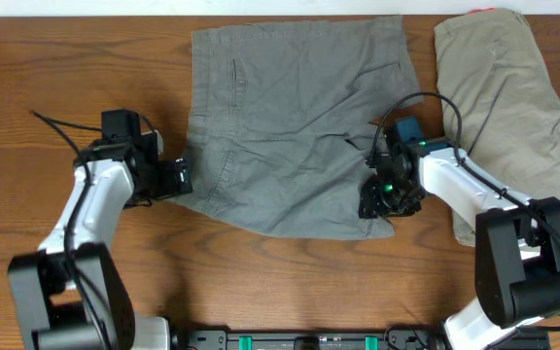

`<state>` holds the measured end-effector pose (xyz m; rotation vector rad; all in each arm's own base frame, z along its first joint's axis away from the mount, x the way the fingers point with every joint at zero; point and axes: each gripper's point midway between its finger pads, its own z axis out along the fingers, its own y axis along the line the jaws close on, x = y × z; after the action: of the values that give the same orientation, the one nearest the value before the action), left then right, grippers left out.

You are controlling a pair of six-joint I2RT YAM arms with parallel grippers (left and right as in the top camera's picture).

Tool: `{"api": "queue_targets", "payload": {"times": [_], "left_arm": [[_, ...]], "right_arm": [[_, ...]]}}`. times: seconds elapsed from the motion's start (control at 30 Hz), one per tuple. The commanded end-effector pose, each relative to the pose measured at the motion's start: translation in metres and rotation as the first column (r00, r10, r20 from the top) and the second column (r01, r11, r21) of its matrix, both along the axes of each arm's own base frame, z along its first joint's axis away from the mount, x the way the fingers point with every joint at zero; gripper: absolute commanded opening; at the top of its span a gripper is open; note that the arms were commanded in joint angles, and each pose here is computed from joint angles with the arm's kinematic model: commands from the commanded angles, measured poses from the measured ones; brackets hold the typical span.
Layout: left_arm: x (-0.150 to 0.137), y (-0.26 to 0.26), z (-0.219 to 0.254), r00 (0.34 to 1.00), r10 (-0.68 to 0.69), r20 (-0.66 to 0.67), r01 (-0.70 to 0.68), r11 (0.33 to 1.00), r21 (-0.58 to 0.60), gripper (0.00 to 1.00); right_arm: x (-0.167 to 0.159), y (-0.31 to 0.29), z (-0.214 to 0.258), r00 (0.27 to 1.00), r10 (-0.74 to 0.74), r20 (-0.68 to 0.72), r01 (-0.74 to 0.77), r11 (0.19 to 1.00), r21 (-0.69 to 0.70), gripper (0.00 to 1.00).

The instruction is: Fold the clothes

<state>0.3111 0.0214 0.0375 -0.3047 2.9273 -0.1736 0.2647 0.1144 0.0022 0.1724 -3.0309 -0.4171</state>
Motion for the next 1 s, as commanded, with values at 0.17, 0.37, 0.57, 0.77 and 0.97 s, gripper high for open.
{"api": "queue_targets", "payload": {"times": [0.17, 0.37, 0.57, 0.77, 0.97], "left_arm": [[0.005, -0.018, -0.038, 0.996, -0.078, -0.053, 0.075, 0.996, -0.053, 0.78], [-0.004, -0.024, -0.069, 0.985, -0.099, -0.14, 0.09, 0.994, -0.068, 0.13], [-0.002, -0.023, -0.071, 0.987, -0.092, -0.133, 0.085, 0.994, -0.063, 0.06], [-0.004, -0.014, -0.072, 0.988, -0.033, -0.15, 0.029, 0.999, -0.029, 0.06], [-0.009, -0.003, -0.072, 0.986, 0.01, -0.169, -0.016, 0.999, -0.031, 0.06]], "right_arm": [[-0.011, -0.007, -0.011, 0.998, -0.048, -0.037, 0.045, 0.997, -0.066, 0.43], [-0.011, -0.017, -0.012, 0.996, -0.083, -0.035, 0.078, 0.99, -0.12, 0.24], [-0.011, -0.043, -0.013, 0.985, -0.165, -0.044, 0.154, 0.968, -0.197, 0.01], [-0.019, -0.087, -0.012, 0.943, -0.323, -0.083, 0.288, 0.915, -0.282, 0.02], [-0.024, -0.115, -0.01, 0.888, -0.447, -0.108, 0.4, 0.867, -0.298, 0.06]]}}
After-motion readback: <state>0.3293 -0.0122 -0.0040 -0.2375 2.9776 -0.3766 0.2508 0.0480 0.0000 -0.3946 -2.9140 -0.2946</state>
